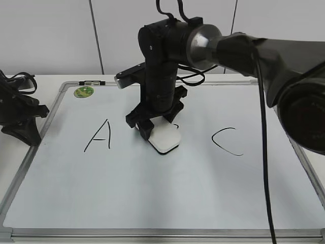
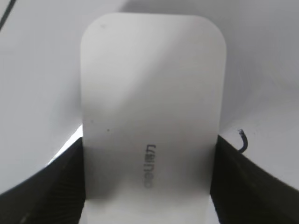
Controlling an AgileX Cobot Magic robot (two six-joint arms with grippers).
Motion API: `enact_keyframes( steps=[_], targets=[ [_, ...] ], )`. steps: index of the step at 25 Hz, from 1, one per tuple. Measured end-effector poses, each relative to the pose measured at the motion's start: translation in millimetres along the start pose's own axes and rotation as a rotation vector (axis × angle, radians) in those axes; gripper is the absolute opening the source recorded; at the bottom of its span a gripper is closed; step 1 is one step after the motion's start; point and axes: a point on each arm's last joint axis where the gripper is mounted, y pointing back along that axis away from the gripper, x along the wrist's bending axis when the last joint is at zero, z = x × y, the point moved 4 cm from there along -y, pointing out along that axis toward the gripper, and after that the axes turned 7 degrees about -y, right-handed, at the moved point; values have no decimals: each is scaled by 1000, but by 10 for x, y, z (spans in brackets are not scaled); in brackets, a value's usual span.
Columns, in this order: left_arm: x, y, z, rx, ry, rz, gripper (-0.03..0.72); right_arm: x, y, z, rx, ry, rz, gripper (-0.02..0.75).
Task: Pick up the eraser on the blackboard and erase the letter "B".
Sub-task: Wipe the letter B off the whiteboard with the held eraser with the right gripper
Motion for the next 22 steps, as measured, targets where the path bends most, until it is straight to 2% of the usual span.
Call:
enact_keyframes(
  steps=[8,16,22],
  targets=[
    [-3,0,1,-1,1,-2,14,-151,-118,-17,20,-18,-27,552],
    [-2,0,1,-1,1,-2,14,-845,-112,-40,0,-174,-47,552],
    [-3,0,1,-1,2,-2,14,-886,-112,-37,-7,-188,-44,552]
  ],
)
